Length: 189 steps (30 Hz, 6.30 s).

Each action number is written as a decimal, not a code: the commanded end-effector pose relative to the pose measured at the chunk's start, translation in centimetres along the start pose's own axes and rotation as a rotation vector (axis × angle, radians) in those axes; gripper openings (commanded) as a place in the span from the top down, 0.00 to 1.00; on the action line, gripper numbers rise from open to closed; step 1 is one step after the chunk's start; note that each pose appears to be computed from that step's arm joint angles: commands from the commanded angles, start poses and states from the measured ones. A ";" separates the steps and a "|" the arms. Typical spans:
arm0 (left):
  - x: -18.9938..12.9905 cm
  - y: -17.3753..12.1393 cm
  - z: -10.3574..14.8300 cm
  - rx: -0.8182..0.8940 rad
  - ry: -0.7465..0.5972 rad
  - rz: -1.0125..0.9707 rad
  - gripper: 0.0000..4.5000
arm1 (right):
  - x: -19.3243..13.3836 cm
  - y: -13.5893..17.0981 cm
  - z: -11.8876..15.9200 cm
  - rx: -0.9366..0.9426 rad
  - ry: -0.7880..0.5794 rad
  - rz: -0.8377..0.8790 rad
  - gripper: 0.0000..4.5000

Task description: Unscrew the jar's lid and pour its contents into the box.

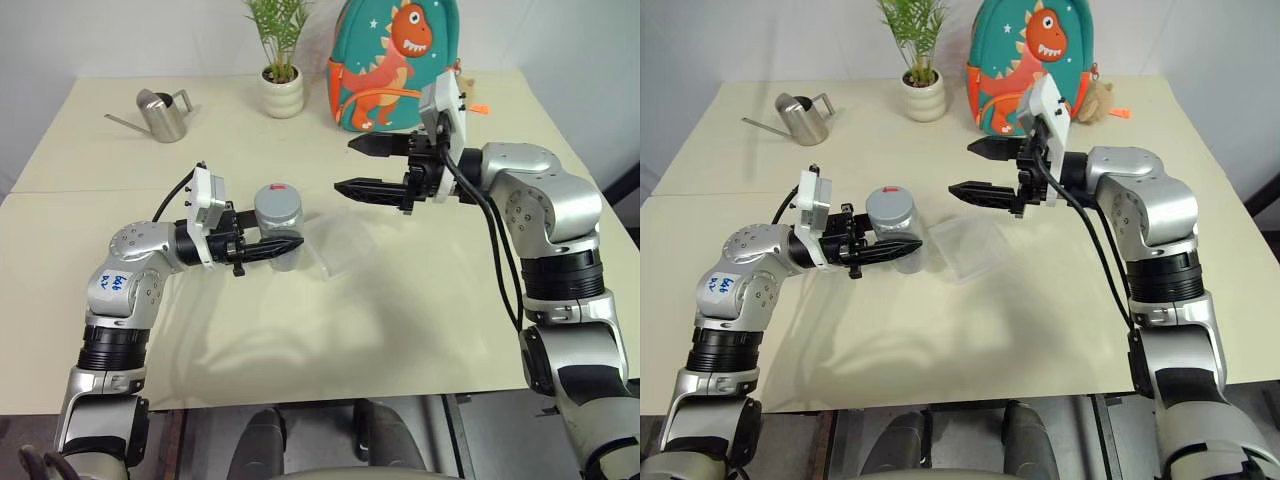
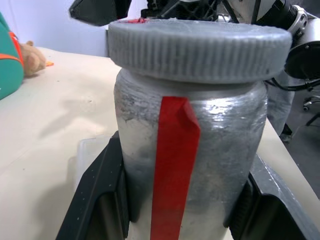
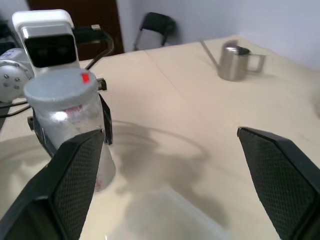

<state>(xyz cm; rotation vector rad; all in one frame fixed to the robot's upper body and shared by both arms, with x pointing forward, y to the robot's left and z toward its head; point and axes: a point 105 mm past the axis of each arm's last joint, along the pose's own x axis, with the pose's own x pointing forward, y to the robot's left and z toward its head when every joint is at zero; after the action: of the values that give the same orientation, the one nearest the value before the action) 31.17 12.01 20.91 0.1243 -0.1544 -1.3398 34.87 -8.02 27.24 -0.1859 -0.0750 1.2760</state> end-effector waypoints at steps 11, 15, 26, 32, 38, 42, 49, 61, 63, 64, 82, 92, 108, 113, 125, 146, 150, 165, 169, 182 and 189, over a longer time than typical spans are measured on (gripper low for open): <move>-0.3 -0.2 0.8 0.037 -0.010 -0.009 0.57 | 5.2 6.1 3.4 -0.053 -0.110 0.230 0.01; -0.1 -0.2 0.8 0.035 -0.013 -0.013 0.57 | 6.7 6.7 3.7 -0.054 -0.099 0.239 0.01; 0.2 -0.3 0.7 0.033 -0.021 -0.022 0.57 | 8.2 6.5 2.7 -0.052 -0.059 0.234 0.01; 0.1 -0.3 0.8 0.037 -0.019 -0.020 0.57 | 7.6 5.7 2.4 -0.047 -0.053 0.205 0.01; -0.1 -0.3 0.9 0.042 -0.015 -0.017 0.57 | 6.6 4.6 1.7 -0.046 -0.028 0.180 0.01; -0.1 -0.3 0.9 0.042 -0.014 -0.015 0.57 | 6.0 4.1 1.5 -0.044 -0.024 0.168 0.01; -0.1 -0.3 0.8 0.042 -0.012 -0.012 0.57 | 5.7 4.3 1.5 -0.033 -0.033 0.183 0.01; -0.3 -0.3 0.9 0.046 -0.010 -0.005 0.57 | 5.4 4.7 1.6 -0.024 -0.043 0.222 0.01; -0.4 -0.3 0.9 0.047 -0.012 -0.006 0.57 | 5.3 4.9 1.8 -0.025 -0.054 0.239 0.01; -0.4 -0.4 1.0 0.047 -0.012 -0.006 0.57 | 5.3 5.0 1.8 -0.026 -0.057 0.245 0.01; -0.7 -0.5 1.0 0.046 -0.009 0.002 0.57 | 6.8 6.1 2.1 -0.022 -0.060 0.317 0.01; -0.5 -0.5 0.9 0.046 -0.012 -0.001 0.57 | 7.7 5.7 1.7 -0.011 -0.043 0.304 0.01; -1.0 -0.6 0.5 0.036 -0.008 0.016 0.57 | 4.5 4.9 5.7 0.146 -0.318 0.289 0.36; -1.5 -0.6 0.2 0.031 0.003 0.026 0.57 | 0.5 1.7 3.7 0.156 -0.305 0.040 0.36; -2.5 1.1 0.8 0.012 -0.028 0.097 0.57 | -14.3 -4.5 -12.9 0.107 0.017 -0.709 0.36; -0.2 3.6 1.9 0.127 0.026 0.032 0.57 | -14.4 0.2 -9.3 0.025 0.011 -0.536 0.01; 0.9 5.0 2.3 0.176 0.049 0.046 0.57 | -11.8 2.3 -6.7 -0.008 0.032 -0.397 0.01; 5.4 8.4 1.6 0.839 0.322 0.258 0.57 | -8.8 4.0 -5.6 -0.051 0.050 -0.307 0.01; 6.6 8.9 2.8 1.206 0.306 0.371 0.57 | -8.8 3.9 -5.8 -0.046 0.043 -0.317 0.01; 9.1 8.4 2.1 2.149 0.184 0.231 0.57 | -8.2 4.3 -6.4 -0.019 0.015 -0.323 0.01; 10.3 7.9 3.2 2.482 -0.012 0.242 0.57 | -7.9 4.3 -6.6 -0.002 -0.002 -0.333 0.01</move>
<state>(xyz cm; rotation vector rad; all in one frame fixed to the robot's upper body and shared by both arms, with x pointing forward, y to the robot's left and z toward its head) 40.70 3.83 24.45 2.0223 -1.5926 -0.2351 29.96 -15.38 19.43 -0.1456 -0.0570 0.9353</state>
